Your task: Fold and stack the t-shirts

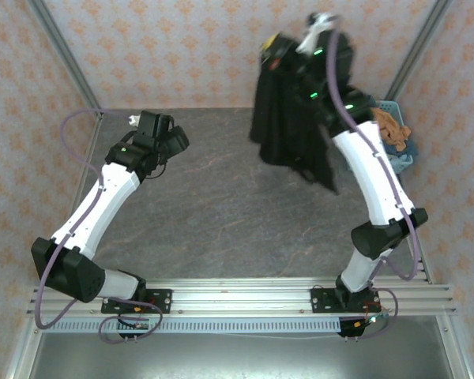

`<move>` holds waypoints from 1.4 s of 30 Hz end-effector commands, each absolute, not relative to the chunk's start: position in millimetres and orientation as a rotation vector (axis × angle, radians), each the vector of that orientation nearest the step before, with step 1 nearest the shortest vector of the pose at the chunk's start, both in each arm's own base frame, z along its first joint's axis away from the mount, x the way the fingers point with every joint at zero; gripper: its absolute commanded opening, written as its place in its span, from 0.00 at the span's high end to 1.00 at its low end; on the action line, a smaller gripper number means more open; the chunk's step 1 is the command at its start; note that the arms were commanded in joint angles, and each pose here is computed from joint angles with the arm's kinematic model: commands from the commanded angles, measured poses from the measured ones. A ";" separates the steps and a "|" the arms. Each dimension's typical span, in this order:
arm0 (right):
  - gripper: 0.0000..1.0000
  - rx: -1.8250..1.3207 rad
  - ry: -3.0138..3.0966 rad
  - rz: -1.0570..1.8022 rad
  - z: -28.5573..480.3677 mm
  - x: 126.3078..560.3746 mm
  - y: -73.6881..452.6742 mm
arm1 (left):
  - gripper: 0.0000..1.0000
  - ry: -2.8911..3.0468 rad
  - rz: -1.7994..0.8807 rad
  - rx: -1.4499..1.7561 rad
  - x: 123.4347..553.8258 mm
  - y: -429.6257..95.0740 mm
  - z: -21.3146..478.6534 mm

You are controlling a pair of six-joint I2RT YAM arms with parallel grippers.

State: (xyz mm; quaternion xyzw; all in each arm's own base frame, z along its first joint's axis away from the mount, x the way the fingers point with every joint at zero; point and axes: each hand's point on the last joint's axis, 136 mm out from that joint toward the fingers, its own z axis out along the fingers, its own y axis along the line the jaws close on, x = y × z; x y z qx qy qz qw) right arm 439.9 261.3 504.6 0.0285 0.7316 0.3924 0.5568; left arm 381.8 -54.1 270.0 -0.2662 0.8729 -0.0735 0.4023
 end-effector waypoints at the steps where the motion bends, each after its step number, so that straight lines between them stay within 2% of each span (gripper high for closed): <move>1: 1.00 -0.024 1.925 1.030 414.5 425.6 335.7 | 0.20 2.149 -0.038 -0.782 356.6 -14.0 283.9; 2: 1.00 -0.056 1.987 1.056 387.7 418.3 354.8 | 0.20 2.158 -0.030 -0.790 353.0 -10.8 282.0; 3: 0.95 -0.113 2.059 1.082 357.9 407.6 376.4 | 0.20 2.169 -0.017 -0.794 349.2 -8.0 279.5; 5: 0.70 -0.236 2.192 1.093 308.3 386.7 405.1 | 0.20 2.198 0.004 -0.792 341.9 -4.7 272.5; 7: 0.46 -0.305 2.309 1.084 268.0 373.0 412.7 | 0.20 2.242 0.000 -0.779 334.0 -7.3 261.2; 8: 0.39 -0.315 2.332 1.056 257.6 370.1 408.6 | 0.20 2.265 -0.019 -0.766 331.3 -10.7 255.7; 9: 0.33 -0.315 2.343 0.999 250.3 369.3 399.2 | 0.20 2.300 -0.049 -0.747 328.7 -16.6 247.0; 11: 0.29 -0.247 2.346 0.917 243.2 374.7 372.1 | 0.20 2.374 -0.127 -0.706 324.8 -31.4 229.1; 15: 0.30 0.093 2.368 0.733 216.6 396.9 281.1 | 0.19 2.547 -0.257 -0.637 314.9 -67.3 185.0; 19: 0.30 0.430 2.480 0.452 158.1 394.1 187.6 | 0.16 2.674 -0.249 -0.683 306.8 -86.7 140.6; 23: 0.31 0.650 2.581 0.405 106.2 379.8 153.2 | 0.14 2.701 -0.226 -0.911 305.2 -82.1 103.1; 27: 0.32 0.785 2.662 0.408 69.6 366.9 151.8 | 0.13 2.676 -0.296 -1.084 312.8 -90.6 82.6; 31: 0.35 0.880 2.756 0.343 38.3 351.5 148.7 | 0.19 2.672 -0.229 -1.163 315.7 -85.3 61.2; 33: 0.39 0.913 2.782 0.320 28.1 345.7 147.6 | 0.26 2.652 -0.254 -1.192 323.1 -86.7 52.7; 35: 0.43 0.941 2.799 0.296 18.3 342.3 145.7 | 0.42 2.641 -0.261 -1.195 330.4 -87.6 48.4; 37: 0.59 0.975 2.815 0.276 8.6 340.3 144.7 | 0.74 2.659 -0.194 -1.183 329.8 -82.0 47.7; 39: 0.69 0.998 2.817 0.267 3.8 341.7 144.9 | 0.94 2.675 -0.103 -1.171 322.2 -72.2 51.2; 42: 0.89 1.004 2.798 0.273 5.9 349.9 146.9 | 0.98 2.694 -0.020 -1.124 309.8 -61.1 59.1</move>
